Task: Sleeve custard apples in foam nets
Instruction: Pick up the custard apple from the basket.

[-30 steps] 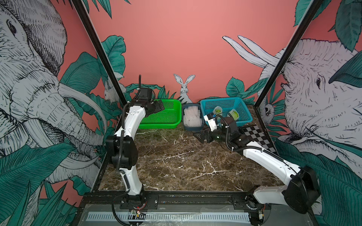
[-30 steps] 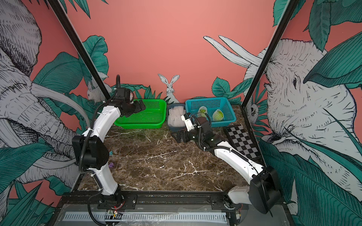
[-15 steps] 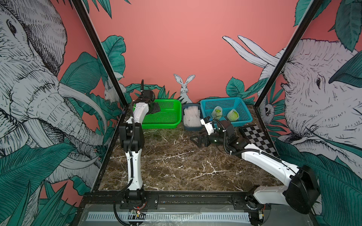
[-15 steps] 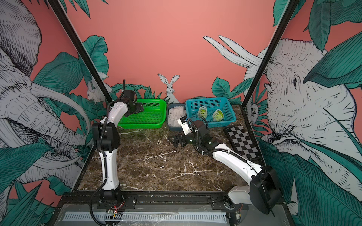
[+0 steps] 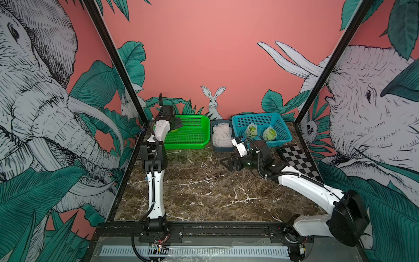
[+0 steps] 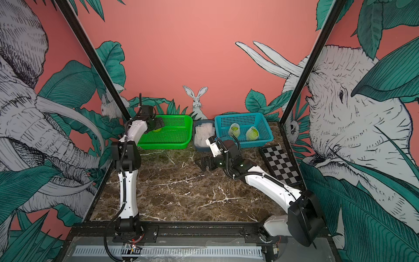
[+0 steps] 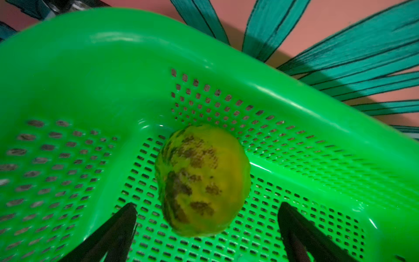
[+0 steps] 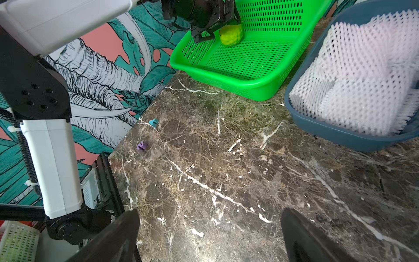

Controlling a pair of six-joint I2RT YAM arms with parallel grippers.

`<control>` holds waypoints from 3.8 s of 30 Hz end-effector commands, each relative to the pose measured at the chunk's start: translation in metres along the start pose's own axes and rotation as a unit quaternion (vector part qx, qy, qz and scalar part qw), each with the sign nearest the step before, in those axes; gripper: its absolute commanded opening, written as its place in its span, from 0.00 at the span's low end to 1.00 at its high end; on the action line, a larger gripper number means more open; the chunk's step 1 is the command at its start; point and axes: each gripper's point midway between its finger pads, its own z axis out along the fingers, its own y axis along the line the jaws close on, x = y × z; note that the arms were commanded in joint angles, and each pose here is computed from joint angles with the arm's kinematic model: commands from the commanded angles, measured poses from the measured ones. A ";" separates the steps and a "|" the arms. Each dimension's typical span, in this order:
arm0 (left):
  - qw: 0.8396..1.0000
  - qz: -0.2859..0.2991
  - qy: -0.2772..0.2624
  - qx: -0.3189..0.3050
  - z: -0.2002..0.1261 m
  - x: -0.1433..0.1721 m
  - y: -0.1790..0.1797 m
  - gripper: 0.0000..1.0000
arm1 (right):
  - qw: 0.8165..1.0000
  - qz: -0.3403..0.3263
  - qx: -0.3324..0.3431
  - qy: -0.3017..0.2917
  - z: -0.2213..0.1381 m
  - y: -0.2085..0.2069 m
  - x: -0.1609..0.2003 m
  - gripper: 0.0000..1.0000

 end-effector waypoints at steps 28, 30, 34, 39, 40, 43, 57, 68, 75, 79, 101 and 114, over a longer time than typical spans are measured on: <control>0.997 -0.041 -0.036 0.055 0.012 -0.019 -0.006 0.71 | 1.000 0.011 -0.017 -0.006 0.005 0.007 -0.006 0.99; 0.996 -0.046 -0.038 0.063 -0.002 -0.023 -0.008 0.70 | 1.000 0.010 -0.016 -0.007 0.004 0.007 -0.006 0.99; 0.995 -0.047 -0.045 0.082 -0.041 -0.032 -0.018 0.70 | 1.000 0.001 0.008 -0.012 -0.001 -0.001 -0.003 0.99; 0.993 -0.021 -0.057 0.098 -0.105 -0.037 -0.033 0.70 | 0.998 -0.007 0.041 -0.036 -0.014 -0.009 -0.004 0.99; 0.993 -0.015 -0.054 0.103 -0.118 -0.033 -0.039 0.70 | 0.997 -0.007 0.054 -0.048 -0.019 -0.013 -0.005 0.99; 0.990 -0.002 -0.045 0.130 -0.154 -0.013 -0.055 0.71 | 0.989 0.012 0.117 -0.086 -0.036 -0.035 -0.010 0.99; 0.968 0.137 0.051 0.205 -0.267 0.148 -0.100 0.71 | 0.984 0.101 0.125 -0.079 -0.059 -0.061 0.004 0.99; 0.948 0.229 0.093 0.201 -0.264 0.285 -0.133 0.71 | 0.971 0.124 0.192 -0.069 -0.074 -0.093 0.026 0.99; 0.936 0.248 0.136 0.208 -0.246 0.330 -0.153 0.72 | 0.967 0.138 0.201 -0.068 -0.074 -0.100 0.032 0.99; 0.928 0.247 0.166 0.223 -0.237 0.352 -0.163 0.72 | 0.966 0.138 0.207 -0.067 -0.074 -0.103 0.033 0.99; 0.865 -0.010 0.227 0.447 -0.258 0.357 -0.218 0.73 | 0.984 0.127 0.087 -0.094 -0.050 -0.083 0.052 0.99; 0.773 -0.157 0.233 0.569 -0.315 0.297 -0.241 0.72 | 0.986 -0.009 -0.016 -0.163 -0.044 -0.038 0.042 0.99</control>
